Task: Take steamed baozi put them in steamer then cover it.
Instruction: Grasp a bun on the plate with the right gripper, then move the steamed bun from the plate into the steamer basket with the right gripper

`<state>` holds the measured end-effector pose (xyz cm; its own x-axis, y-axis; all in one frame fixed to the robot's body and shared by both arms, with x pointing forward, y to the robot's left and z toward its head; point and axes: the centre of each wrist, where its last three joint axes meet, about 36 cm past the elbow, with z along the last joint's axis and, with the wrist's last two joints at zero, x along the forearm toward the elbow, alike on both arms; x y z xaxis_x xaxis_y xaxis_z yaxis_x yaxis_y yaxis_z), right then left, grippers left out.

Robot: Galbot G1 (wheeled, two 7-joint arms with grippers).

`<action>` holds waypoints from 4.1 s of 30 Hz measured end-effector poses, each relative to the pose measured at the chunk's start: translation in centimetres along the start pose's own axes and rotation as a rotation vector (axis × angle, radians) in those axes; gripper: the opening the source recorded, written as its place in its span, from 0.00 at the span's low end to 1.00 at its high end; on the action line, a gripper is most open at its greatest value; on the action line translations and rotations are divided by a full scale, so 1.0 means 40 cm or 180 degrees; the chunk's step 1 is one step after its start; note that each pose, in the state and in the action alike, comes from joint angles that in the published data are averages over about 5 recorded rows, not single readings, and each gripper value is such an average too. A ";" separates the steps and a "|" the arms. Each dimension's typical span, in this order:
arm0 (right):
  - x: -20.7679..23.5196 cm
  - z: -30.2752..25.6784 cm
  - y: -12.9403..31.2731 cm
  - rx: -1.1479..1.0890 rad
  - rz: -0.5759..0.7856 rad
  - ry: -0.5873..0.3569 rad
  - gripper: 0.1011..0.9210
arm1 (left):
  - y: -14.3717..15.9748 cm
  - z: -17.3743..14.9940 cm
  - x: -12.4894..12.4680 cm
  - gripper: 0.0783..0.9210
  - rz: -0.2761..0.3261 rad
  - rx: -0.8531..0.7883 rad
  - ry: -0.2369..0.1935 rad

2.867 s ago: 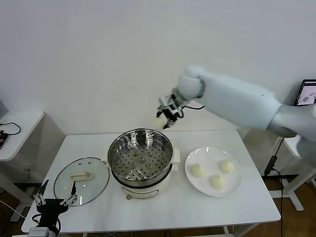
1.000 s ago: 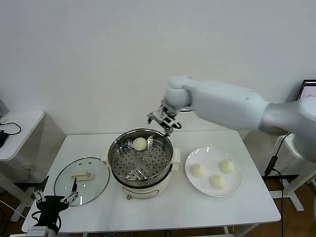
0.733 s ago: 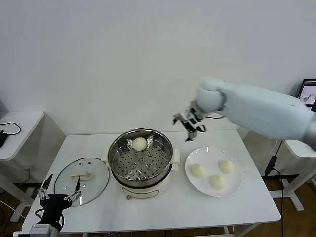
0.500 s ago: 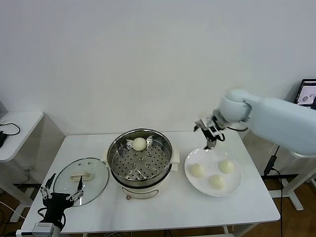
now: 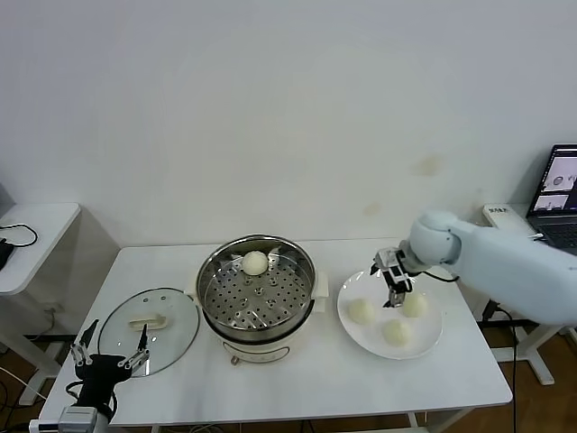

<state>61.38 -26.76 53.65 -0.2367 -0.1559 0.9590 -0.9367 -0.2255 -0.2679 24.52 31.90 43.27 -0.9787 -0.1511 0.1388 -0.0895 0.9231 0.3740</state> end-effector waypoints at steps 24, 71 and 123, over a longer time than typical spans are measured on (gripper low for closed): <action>-0.240 -0.015 -0.007 -0.0243 -0.0229 -0.0007 0.85 | 0.011 0.012 -0.003 0.88 -0.0055 -0.0026 0.0042; 0.319 -0.197 -0.222 0.0016 0.0416 -0.0311 0.52 | 0.017 -0.010 -0.014 0.88 -0.0017 -0.0022 -0.0062; -0.037 -0.820 -0.241 -0.0332 0.0049 -0.0575 0.79 | 0.037 -0.013 -0.018 0.88 -0.0150 0.0024 -0.0069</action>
<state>62.28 7.20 57.85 -0.2098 -0.3305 0.9202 -0.9572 -0.1225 -0.2622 25.18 33.20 44.19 -0.9772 -0.1867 0.1012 -0.1368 0.9178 0.3727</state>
